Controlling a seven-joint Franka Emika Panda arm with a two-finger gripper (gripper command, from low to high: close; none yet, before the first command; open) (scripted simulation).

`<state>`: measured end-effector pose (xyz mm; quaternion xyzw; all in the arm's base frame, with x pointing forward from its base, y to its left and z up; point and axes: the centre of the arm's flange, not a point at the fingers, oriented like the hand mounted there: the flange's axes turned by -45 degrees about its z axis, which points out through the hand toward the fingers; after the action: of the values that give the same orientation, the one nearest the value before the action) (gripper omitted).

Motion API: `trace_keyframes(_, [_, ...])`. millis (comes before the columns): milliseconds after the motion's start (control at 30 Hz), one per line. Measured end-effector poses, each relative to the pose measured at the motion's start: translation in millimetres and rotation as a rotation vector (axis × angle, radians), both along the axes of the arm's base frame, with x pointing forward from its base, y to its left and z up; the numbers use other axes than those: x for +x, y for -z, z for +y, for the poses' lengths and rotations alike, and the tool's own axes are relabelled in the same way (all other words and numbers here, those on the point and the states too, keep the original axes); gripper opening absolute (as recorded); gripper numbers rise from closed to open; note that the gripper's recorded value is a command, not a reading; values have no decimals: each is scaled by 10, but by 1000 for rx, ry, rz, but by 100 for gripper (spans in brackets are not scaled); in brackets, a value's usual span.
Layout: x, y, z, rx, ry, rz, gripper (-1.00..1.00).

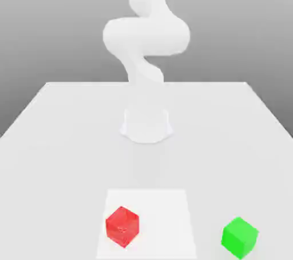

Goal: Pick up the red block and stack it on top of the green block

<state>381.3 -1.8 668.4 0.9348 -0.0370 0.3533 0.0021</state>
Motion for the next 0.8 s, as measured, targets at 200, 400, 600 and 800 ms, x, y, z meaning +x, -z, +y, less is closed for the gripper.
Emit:
trace_keyframes(200, [642,1155,-129,43,144,186,0])
trace_keyframes(400, [933,2373,-305,97,282,363,0])
trace_keyframes(600, [893,3582,-459,165,420,537,0])
trace_keyframes(800, [648,4633,-487,231,530,682,0])
